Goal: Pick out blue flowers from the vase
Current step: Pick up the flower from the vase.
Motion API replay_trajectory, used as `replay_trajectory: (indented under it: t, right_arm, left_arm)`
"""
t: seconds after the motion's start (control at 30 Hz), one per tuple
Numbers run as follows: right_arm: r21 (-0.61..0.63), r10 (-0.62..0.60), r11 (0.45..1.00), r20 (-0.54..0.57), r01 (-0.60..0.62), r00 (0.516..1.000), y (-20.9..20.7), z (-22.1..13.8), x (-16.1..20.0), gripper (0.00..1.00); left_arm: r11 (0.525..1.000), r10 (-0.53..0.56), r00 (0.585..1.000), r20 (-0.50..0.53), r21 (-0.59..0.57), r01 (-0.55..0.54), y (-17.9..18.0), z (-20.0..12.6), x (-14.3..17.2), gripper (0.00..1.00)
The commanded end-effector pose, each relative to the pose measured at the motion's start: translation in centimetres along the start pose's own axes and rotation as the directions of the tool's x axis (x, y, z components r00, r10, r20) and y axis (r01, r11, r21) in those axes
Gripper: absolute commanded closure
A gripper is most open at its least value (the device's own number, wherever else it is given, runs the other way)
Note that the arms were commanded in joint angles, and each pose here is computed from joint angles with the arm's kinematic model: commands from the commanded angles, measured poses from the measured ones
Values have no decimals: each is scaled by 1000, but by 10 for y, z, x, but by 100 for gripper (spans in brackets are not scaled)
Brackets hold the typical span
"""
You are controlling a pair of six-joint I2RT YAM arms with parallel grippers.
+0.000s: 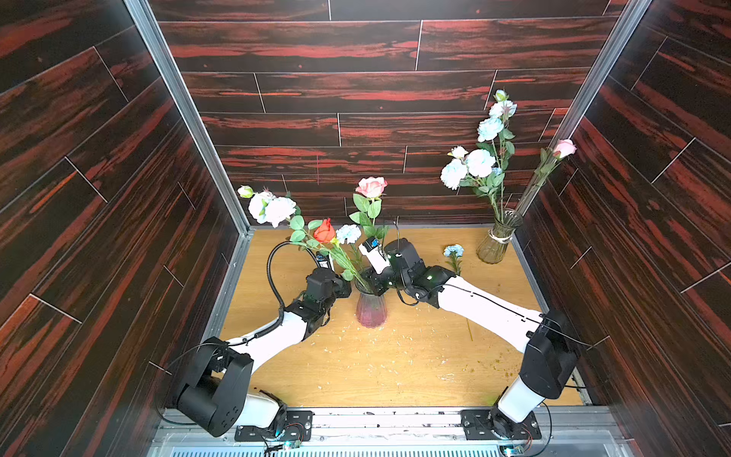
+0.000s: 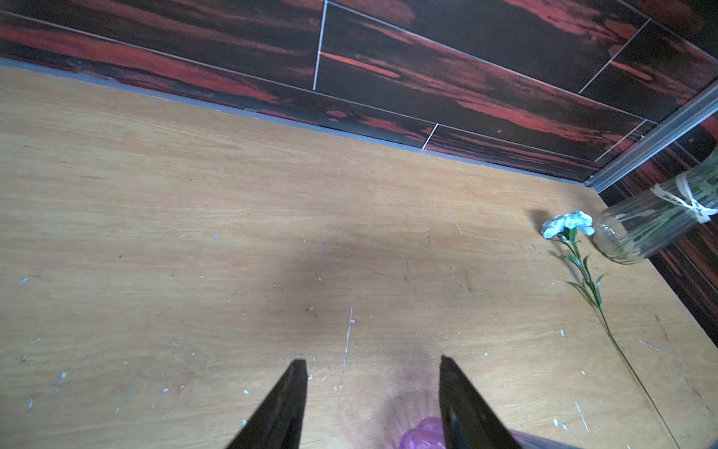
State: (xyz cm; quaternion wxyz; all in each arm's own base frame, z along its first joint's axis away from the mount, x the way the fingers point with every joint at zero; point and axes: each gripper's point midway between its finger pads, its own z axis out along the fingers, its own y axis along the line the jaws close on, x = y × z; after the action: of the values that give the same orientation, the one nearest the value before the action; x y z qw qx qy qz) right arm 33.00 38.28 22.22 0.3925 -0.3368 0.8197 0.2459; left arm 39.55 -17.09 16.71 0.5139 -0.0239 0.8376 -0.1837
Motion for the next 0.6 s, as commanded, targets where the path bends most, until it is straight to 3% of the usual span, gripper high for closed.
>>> replay_trajectory:
  t: [0.0, 0.1, 0.57]
  right_arm:
    - [30, 19, 999, -90, -16, 996, -7, 15, 29, 94]
    - [24, 23, 999, -71, -21, 997, -6, 12, 26, 100]
    - [-23, -13, 1000, 96, 16, 995, 10, -38, -29, 100]
  left_arm:
    - [999, 19, 999, 30, 47, -21, -12, 0, -15, 43]
    - [998, 19, 999, 26, 59, -21, -13, 0, -11, 43]
    - [1000, 5, 1000, 15, -1, -5, 12, -10, 19, 43]
